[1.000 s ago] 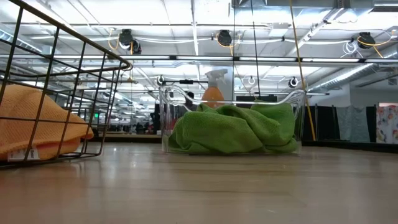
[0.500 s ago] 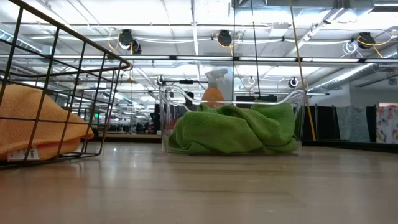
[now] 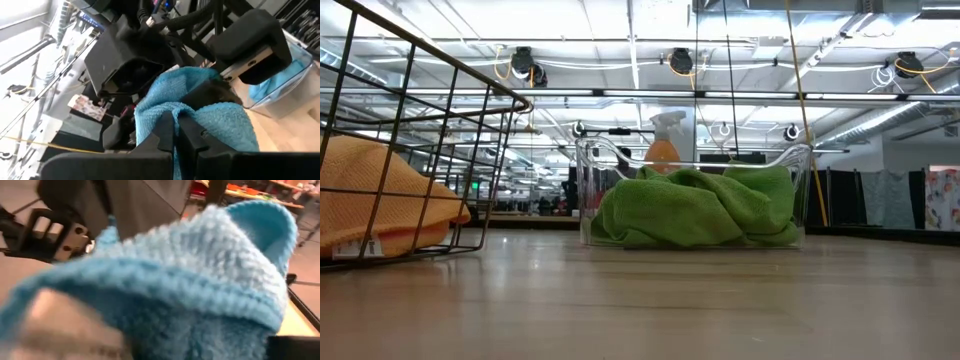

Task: Sort microfiber towel by color & place in baskets
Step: Put the blue towel into the bottom transparent bin

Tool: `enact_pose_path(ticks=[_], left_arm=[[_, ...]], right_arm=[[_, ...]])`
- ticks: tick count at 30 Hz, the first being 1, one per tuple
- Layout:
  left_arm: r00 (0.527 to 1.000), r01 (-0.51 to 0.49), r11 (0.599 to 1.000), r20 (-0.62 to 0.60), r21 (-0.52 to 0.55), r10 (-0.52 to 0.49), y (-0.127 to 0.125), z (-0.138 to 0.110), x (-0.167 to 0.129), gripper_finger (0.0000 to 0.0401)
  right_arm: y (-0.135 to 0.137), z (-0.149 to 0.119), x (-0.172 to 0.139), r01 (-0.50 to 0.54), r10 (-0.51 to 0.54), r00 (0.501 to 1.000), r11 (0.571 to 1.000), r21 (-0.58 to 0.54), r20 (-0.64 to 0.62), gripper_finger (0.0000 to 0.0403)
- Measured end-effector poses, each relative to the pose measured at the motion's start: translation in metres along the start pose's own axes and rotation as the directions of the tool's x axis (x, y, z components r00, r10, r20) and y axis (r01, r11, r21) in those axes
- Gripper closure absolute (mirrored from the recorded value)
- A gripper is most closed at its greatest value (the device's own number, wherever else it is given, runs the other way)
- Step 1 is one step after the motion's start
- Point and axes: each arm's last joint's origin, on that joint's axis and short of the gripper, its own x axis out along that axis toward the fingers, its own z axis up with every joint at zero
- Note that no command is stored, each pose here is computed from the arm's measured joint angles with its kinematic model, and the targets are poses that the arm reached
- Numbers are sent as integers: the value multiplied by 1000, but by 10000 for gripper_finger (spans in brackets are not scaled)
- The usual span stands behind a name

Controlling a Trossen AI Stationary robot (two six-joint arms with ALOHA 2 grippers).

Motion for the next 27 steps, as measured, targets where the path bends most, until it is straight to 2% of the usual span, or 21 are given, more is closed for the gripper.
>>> enact_pose_path(ticks=[4,8,13,16,18,23,27], left_arm=[[1000,-5,998,-3,-57,5,-2,2,-5,379],[997,-60,995,-56,-82,55,-9,8,-20,323],[961,-209,977,-194,-46,196,-17,12,-45,216],[957,-199,980,-215,3,195,-28,8,-57,160],[961,-177,984,-217,-4,171,-34,3,-65,134],[952,-177,978,-269,-107,143,-34,-22,-80,114],[936,-209,961,-322,-180,143,-33,-44,-87,113]], right_arm=[[1,1,-1,-18,18,1000,1000,-1,8,378],[6,0,-5,9,-9,1000,1000,-4,16,376],[11,-4,-12,34,-34,999,999,-9,-7,378],[12,-5,-23,36,-35,999,999,22,-34,380],[10,-4,-33,43,-40,998,998,54,-56,380],[3,-5,-62,46,-22,990,983,177,-138,380],[-7,-4,-89,65,-4,980,951,302,-198,380]])
